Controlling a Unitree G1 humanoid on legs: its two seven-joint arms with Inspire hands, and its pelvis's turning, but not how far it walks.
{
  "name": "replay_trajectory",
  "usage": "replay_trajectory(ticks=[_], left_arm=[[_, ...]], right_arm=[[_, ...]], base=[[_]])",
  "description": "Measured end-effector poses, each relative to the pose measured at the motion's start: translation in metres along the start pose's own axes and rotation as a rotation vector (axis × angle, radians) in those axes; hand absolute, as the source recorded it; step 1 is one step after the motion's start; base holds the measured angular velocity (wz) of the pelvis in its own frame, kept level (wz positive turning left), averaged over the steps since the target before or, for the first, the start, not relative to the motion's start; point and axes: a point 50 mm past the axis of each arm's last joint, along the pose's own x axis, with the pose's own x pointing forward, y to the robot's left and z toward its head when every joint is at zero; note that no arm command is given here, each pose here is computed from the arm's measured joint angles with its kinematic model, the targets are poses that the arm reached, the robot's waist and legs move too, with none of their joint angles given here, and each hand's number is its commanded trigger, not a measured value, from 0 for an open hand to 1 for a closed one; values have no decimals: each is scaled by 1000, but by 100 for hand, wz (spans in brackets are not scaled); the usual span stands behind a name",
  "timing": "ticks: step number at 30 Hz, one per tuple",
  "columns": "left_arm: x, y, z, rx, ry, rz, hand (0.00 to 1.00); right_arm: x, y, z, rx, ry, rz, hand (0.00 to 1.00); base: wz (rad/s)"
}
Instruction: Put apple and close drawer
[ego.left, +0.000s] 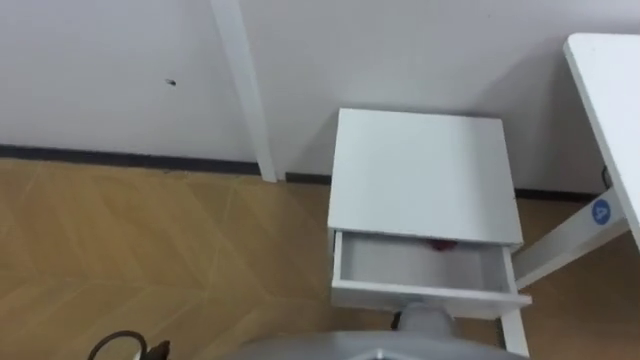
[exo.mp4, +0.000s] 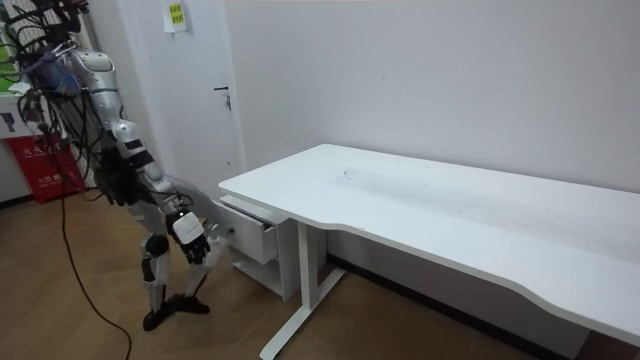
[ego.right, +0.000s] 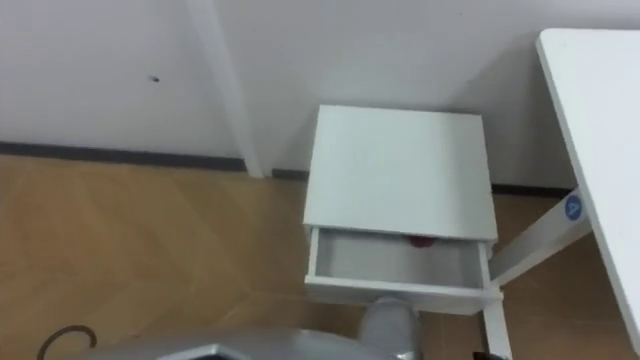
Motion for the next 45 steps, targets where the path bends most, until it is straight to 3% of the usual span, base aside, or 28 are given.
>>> replay_trajectory(ticks=[11, 19, 21, 28, 34, 37, 39, 45], left_arm=[[0, 2, -10, 0, 92, 9, 0], [-6, -8, -40, -7, 166, -32, 0], [-3, 6, -23, 18, 83, 7, 0], [-4, -1, -24, 14, 73, 23, 0], [-2, 9, -12, -67, 32, 98, 0], [-1, 10, 4, -104, -39, 100, 0], [-1, 4, 30, -94, -128, 85, 0], [-5, -13, -8, -94, -17, 57, 0]], right_arm=[[0, 3, 2, -26, -21, -16, 0], [0, 1, -3, 35, 37, -7, 0], [0, 1, -4, 18, 47, -2, 0], [-2, 7, -21, -7, 100, 13, 0], [0, 3, 18, 91, -44, -49, 0], [0, 7, 35, 125, -116, -45, 0], [0, 8, 34, 165, -131, -45, 0], [0, 18, 31, 175, -137, 6, 0]], base=[[0], [5], [34], [3], [-28], [36], [89], [-24]])
